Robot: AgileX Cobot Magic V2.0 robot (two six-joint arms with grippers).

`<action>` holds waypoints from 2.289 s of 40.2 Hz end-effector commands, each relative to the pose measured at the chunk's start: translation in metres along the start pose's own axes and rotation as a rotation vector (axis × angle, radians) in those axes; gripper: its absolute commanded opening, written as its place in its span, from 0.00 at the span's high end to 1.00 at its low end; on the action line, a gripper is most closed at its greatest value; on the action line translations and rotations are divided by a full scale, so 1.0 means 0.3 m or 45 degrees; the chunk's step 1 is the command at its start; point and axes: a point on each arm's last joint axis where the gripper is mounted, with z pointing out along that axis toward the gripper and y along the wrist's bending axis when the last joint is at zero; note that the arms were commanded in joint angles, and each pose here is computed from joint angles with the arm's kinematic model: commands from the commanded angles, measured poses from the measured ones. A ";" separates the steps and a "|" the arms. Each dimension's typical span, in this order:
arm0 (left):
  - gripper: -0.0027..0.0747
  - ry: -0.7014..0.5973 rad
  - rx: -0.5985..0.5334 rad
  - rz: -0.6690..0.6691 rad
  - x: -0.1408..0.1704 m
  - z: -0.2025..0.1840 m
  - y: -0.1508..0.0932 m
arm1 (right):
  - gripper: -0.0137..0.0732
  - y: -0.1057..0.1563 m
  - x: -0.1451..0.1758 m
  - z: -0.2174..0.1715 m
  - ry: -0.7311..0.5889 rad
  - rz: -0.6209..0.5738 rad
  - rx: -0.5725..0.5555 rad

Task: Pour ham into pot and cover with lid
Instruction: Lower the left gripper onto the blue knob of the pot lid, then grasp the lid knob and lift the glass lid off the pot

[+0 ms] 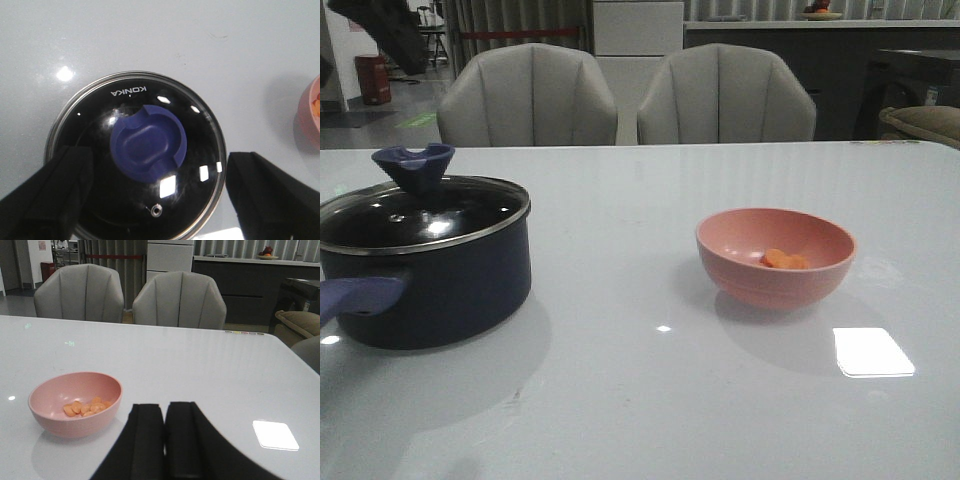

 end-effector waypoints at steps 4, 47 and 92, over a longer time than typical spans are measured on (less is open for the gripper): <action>0.21 0.004 -0.047 -0.081 -0.092 0.032 -0.010 | 0.67 0.002 -0.036 -0.008 -0.141 -0.025 -0.003; 0.21 0.272 -0.188 -0.162 -0.090 0.223 -0.057 | 0.67 0.002 -0.036 -0.008 -0.141 -0.025 -0.003; 0.51 0.089 -0.193 -0.087 -0.138 0.101 -0.060 | 0.67 0.002 -0.036 -0.008 -0.141 -0.025 -0.003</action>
